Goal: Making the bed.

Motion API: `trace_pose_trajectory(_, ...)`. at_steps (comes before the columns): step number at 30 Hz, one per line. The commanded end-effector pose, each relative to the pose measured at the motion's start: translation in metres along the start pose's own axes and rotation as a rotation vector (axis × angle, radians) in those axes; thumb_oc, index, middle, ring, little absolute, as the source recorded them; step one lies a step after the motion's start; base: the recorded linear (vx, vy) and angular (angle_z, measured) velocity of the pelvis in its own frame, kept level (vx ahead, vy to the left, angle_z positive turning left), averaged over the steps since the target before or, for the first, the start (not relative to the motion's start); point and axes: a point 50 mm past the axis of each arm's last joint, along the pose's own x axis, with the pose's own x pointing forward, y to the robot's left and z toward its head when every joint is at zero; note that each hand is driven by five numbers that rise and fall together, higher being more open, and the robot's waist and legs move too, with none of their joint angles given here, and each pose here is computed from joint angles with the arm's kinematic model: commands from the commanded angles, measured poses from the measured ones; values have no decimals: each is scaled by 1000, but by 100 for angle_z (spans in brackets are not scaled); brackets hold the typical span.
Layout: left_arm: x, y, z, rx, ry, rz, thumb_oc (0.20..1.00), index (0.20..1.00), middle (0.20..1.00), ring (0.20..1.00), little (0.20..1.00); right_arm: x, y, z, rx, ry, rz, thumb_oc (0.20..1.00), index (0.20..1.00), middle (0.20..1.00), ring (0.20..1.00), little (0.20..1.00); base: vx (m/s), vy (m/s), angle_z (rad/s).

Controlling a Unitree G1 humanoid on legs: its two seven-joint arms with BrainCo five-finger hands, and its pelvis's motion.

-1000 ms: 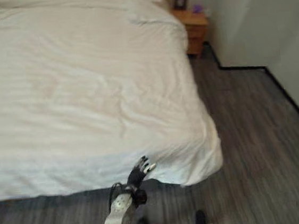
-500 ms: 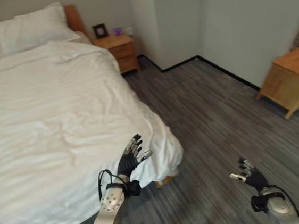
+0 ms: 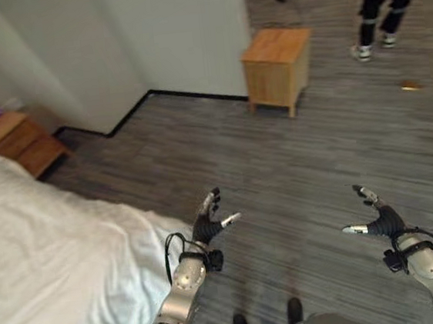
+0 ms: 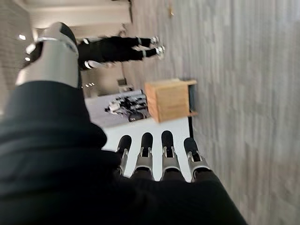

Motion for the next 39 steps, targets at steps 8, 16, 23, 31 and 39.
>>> trace_pose_trajectory(8,-6,-7,7,-9,-46,-10,1000,1000,1000,1000,1000,18,-11,42,-40,-193,-58,1000,1000,1000,1000,1000,335,129,-26)
trace_pose_trajectory(16,-5,8,13,35,-51,0,1000,1000,1000,1000,1000,28,12,55,19,-228,-32,1000,1000,1000,1000,1000,267,158,-55)
trace_pose_trajectory(23,-3,14,18,48,-73,12,1000,1000,1000,1000,1000,22,20,52,80,-209,-20,1000,1000,1000,1000,1000,235,116,5)
trace_pose_trajectory(31,3,11,19,57,-79,10,1000,1000,1000,1000,1000,12,14,40,73,-164,-58,1000,1000,1000,1000,1000,287,-17,79)
trace_pose_trajectory(39,-7,15,10,14,-45,29,1000,1000,1000,1000,1000,16,6,48,62,-204,-41,1000,1000,1000,1000,1000,318,-132,64)
